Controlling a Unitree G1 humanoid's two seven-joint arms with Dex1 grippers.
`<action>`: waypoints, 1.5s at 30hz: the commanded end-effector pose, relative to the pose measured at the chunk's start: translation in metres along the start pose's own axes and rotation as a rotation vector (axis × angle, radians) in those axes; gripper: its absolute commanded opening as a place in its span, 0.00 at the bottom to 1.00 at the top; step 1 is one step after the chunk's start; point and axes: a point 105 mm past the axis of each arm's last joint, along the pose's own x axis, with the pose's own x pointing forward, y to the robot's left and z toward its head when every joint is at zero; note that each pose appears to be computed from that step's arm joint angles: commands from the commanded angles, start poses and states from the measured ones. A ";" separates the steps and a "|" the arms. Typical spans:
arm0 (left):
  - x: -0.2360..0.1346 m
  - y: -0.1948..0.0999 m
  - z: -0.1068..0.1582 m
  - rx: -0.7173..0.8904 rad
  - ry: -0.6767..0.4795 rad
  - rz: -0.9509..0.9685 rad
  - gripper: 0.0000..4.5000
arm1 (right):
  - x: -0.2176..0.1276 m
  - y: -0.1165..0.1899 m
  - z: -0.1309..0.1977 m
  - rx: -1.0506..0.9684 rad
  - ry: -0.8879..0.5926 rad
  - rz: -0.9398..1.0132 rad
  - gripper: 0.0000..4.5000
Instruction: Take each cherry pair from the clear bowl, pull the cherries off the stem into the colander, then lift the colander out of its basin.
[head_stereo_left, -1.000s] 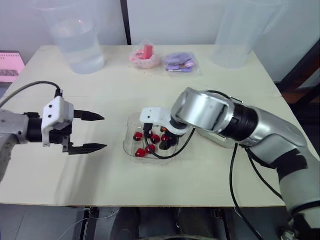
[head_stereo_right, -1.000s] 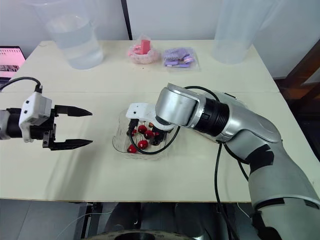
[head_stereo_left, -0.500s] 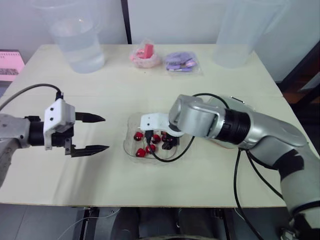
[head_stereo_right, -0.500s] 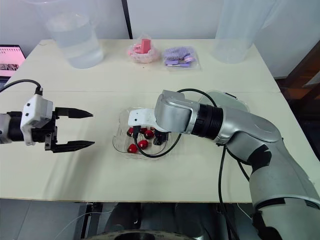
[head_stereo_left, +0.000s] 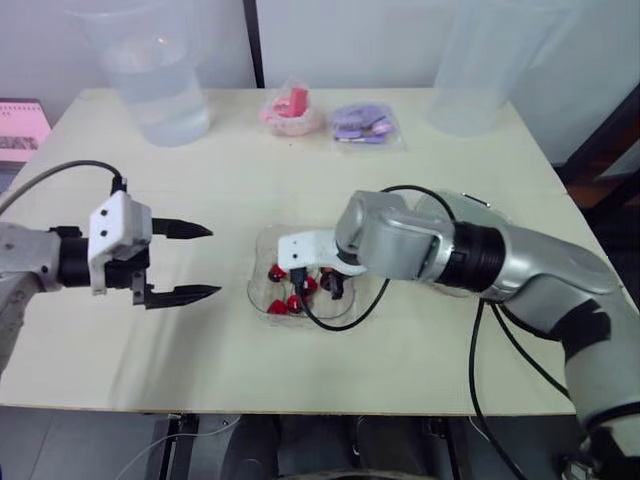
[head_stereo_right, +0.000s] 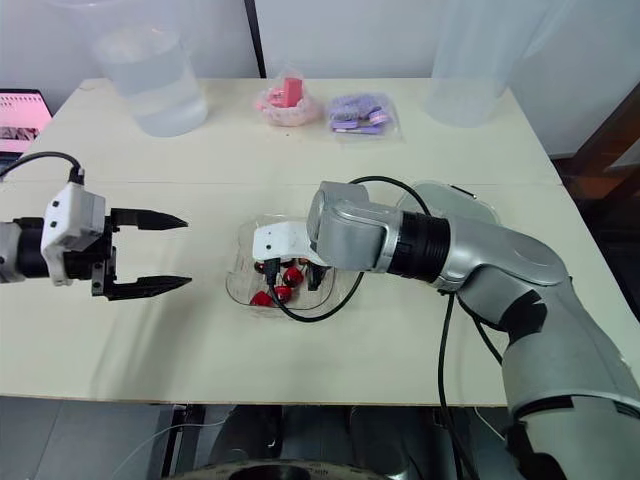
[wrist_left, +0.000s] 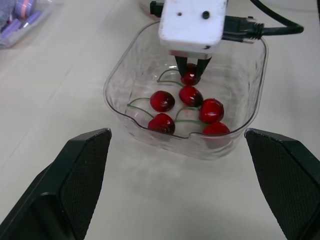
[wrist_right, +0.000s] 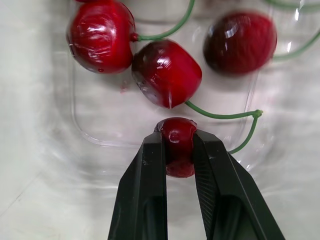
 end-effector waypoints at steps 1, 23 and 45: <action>-0.005 0.005 0.010 0.036 -0.015 0.018 1.00 | -0.033 -0.011 0.012 -0.124 -0.072 -0.094 0.09; 0.028 0.073 0.075 -0.113 -0.392 0.093 1.00 | -0.110 -0.042 0.014 -0.877 -0.144 -0.825 0.09; 0.082 0.095 0.105 -0.216 -0.539 -0.001 1.00 | -0.125 -0.051 0.017 -0.736 -0.128 -1.097 0.09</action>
